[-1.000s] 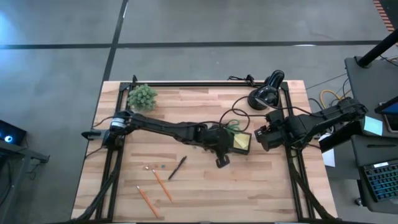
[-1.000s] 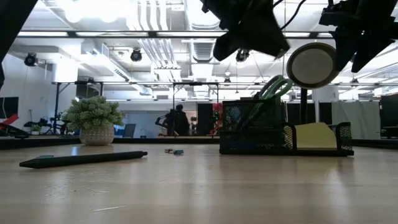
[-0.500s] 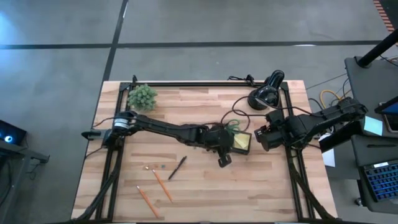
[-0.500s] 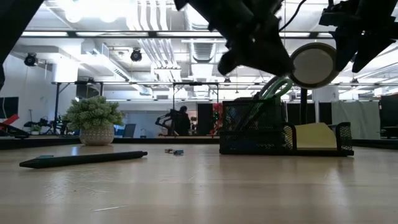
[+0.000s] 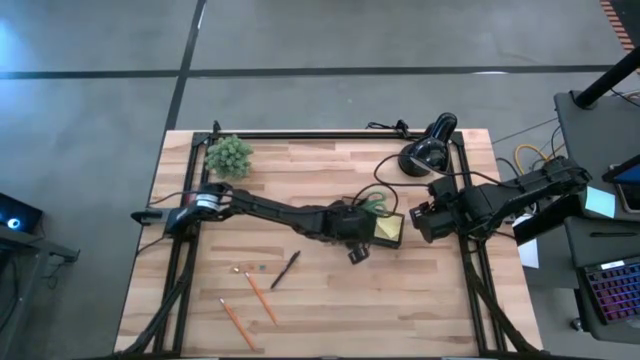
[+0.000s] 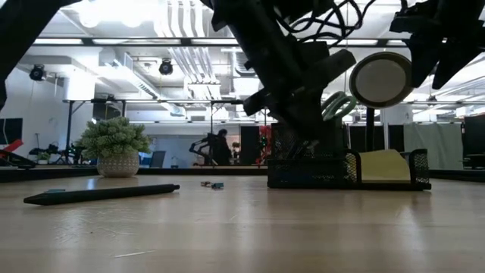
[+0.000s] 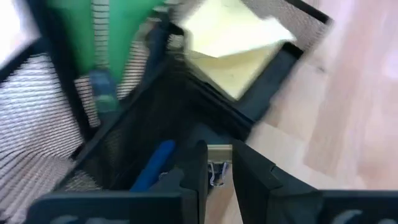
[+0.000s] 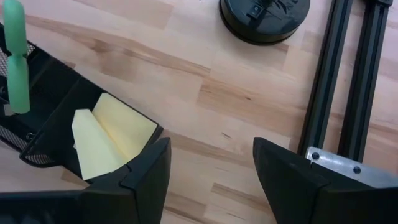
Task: Pick and place office supplies into organizer
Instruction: Put the right yellow binder clip into the black mesh organizer, then put the pink binder clip into the black mesh organizer
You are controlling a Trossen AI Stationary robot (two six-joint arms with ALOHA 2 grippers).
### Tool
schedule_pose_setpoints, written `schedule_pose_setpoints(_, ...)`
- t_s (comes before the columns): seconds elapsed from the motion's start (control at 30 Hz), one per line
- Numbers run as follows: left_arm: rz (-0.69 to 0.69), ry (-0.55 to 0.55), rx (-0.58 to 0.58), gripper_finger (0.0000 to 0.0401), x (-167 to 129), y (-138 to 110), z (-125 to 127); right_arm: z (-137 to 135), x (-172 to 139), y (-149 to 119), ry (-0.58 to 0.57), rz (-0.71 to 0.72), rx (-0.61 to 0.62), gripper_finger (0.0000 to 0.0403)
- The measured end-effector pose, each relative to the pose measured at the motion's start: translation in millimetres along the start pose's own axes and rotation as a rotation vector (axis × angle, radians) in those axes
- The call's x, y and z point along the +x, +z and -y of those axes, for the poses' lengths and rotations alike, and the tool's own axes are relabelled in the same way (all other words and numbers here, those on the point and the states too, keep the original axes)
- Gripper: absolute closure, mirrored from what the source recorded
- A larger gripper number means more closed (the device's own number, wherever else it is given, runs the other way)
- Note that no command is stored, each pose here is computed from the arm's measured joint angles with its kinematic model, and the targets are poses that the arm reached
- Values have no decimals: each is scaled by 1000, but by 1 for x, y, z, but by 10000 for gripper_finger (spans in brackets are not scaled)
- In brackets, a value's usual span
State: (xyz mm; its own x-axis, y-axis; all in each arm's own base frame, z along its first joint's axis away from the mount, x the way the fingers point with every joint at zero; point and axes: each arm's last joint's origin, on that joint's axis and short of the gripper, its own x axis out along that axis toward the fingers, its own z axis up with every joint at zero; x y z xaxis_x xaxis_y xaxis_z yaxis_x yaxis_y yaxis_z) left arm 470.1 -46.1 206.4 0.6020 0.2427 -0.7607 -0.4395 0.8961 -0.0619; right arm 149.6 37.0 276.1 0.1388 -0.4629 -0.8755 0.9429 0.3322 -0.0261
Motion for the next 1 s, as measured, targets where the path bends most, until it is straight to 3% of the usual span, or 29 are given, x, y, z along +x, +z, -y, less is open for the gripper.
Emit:
schedule_pose_setpoints(0.13, 15, 20, -79, 361, 0, 1, -1, 0, 0, 0, -1, -9, 6, 184)
schedule_pose_setpoints(0.33, 16, 41, -79, 353, 1, -2, -2, 0, 0, -1, -2, -14, 5, 184)
schedule_pose_setpoints(0.73, 5, 81, -93, 247, 6, -7, -4, 0, 0, -1, -2, -15, -13, 184)
schedule_pose_setpoints(0.87, -144, 78, -47, 232, -4, -16, -10, 0, 0, -1, -2, -15, -29, 184)
schedule_pose_setpoints(1.0, -321, 166, -11, 231, -36, -28, -19, 0, 0, -1, -1, -18, -17, 184)
